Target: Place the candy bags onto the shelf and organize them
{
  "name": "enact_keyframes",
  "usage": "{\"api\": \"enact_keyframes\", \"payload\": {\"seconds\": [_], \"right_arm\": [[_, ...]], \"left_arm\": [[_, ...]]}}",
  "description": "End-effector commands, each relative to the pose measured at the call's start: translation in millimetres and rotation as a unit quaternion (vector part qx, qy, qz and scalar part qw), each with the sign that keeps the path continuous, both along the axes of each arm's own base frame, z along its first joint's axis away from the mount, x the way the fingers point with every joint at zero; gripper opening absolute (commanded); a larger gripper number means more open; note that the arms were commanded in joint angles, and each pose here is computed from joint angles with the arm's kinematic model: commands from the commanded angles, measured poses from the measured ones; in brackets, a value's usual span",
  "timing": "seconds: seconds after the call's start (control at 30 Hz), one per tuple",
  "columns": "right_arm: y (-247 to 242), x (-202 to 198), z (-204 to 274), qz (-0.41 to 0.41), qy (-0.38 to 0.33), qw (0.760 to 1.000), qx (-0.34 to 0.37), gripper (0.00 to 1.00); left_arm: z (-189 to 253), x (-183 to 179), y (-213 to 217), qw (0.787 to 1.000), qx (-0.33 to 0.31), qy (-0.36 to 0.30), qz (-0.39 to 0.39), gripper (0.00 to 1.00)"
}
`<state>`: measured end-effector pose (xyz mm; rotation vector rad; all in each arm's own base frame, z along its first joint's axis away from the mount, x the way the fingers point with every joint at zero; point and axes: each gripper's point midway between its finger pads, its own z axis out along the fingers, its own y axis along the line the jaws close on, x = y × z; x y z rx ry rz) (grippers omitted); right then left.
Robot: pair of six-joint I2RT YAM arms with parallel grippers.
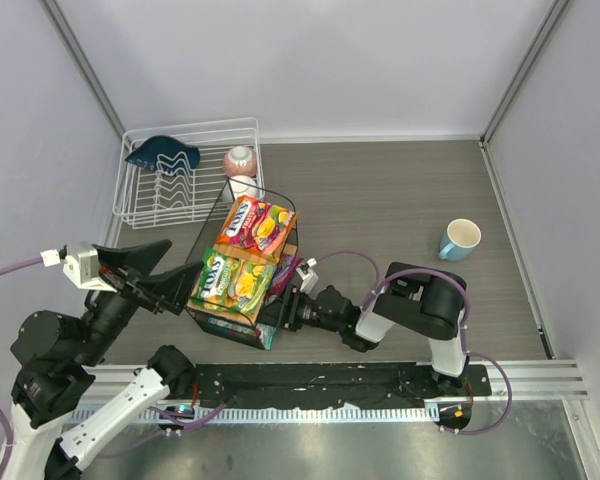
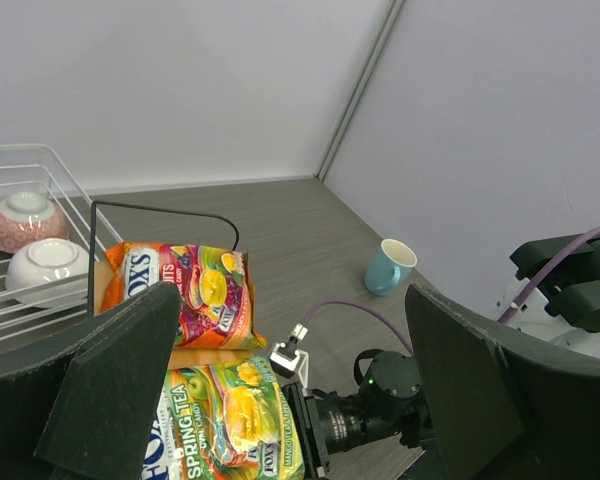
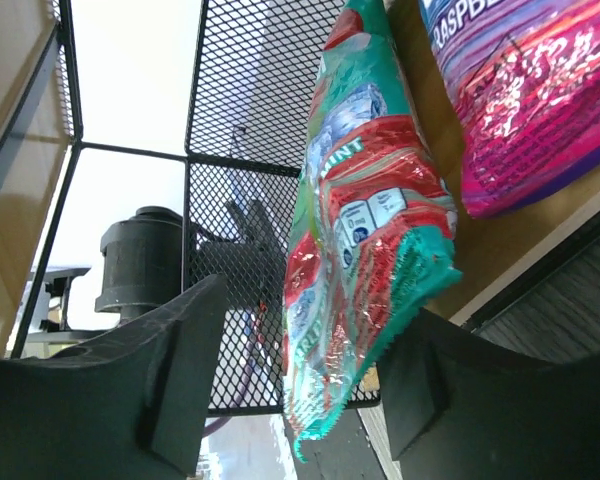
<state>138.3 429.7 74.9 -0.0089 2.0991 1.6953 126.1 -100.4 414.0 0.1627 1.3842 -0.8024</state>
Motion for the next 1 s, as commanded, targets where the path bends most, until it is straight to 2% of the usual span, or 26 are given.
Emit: {"api": "enact_keyframes", "payload": {"seconds": [0.0,0.17,0.37,0.53,0.67,0.97], "right_arm": [[2,-6,45,0.010,-0.042,0.997,0.068,0.67],[-3,-5,40,0.003,-0.046,0.998,0.044,0.74],[-8,-3,28,0.001,-0.050,0.999,-0.017,0.78],[-9,-1,25,0.002,-0.058,0.997,-0.052,0.79],[-6,-4,8,0.006,-0.053,0.993,-0.109,0.79],[-5,-8,-3,0.013,-0.047,0.989,-0.142,0.80]], "left_arm": [[-1,1,2,1.000,0.001,-0.005,0.006,1.00],[0,1,2,1.000,-0.001,-0.005,0.006,1.00],[-1,1,2,1.000,-0.001,-0.004,0.006,1.00],[-1,1,2,1.000,-0.003,-0.006,0.006,1.00],[-2,1,1,1.000,-0.003,-0.004,0.005,1.00],[-4,1,2,1.000,-0.001,-0.002,0.005,1.00]]}}
